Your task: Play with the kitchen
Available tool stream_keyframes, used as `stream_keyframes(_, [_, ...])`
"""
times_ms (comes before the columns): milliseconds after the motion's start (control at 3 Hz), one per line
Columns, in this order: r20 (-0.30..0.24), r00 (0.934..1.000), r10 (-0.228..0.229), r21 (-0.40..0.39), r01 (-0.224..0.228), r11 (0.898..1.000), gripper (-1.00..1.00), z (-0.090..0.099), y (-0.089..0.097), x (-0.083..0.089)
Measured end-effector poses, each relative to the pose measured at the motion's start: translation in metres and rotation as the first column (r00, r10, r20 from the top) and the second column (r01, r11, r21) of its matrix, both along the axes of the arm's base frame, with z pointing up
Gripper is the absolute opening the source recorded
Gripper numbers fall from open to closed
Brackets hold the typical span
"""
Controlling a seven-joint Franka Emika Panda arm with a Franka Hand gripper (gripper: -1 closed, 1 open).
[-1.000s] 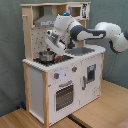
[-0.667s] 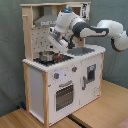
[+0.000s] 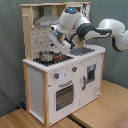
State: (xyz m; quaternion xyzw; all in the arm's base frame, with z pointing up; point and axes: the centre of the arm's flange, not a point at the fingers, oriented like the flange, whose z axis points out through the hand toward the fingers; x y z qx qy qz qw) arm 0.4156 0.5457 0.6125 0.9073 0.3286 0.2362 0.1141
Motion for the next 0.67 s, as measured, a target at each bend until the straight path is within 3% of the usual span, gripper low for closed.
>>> stream_keyframes(333, [0.091, 0.9957, 0.02, -0.021, -0.019, 1.0, 1.0, 0.005, 0.014, -0.014])
stream_keyframes(667, [0.186, 0.9815, 0.043, -0.055, -0.033, 0.998, 1.0, 0.011, 0.025, -0.027])
